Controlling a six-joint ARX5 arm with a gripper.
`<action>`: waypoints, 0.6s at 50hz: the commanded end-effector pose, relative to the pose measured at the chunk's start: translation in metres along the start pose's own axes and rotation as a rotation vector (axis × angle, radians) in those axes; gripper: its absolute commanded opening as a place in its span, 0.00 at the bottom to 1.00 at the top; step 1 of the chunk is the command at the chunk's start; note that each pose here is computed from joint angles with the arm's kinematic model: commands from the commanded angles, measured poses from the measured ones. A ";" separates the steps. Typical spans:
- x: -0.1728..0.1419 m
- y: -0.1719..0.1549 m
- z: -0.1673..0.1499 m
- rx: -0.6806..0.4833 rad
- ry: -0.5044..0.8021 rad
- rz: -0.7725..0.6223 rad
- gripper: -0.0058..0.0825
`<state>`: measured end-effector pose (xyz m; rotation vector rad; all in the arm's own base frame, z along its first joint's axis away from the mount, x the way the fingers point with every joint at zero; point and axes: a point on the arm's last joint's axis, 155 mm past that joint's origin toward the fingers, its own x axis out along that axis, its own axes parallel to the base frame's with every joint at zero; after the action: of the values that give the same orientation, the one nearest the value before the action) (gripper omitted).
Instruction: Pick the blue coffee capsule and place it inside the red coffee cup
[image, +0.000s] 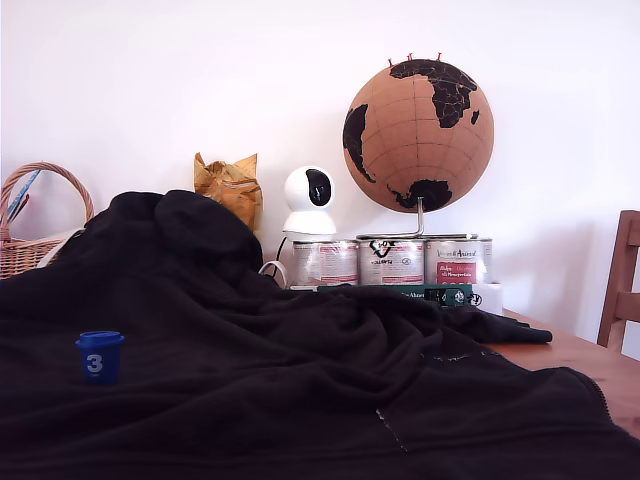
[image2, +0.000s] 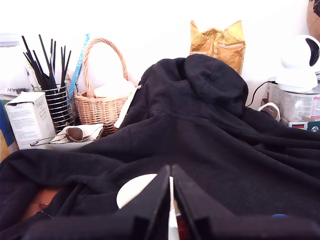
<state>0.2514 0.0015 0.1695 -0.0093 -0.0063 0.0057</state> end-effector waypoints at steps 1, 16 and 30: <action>-0.003 -0.007 -0.021 0.002 0.092 -0.051 0.04; -0.003 -0.014 -0.021 -0.012 0.094 -0.085 0.04; -0.008 -0.041 0.028 -0.219 -0.074 -0.244 0.04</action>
<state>0.2460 -0.0330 0.1928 -0.2038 -0.0649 -0.2018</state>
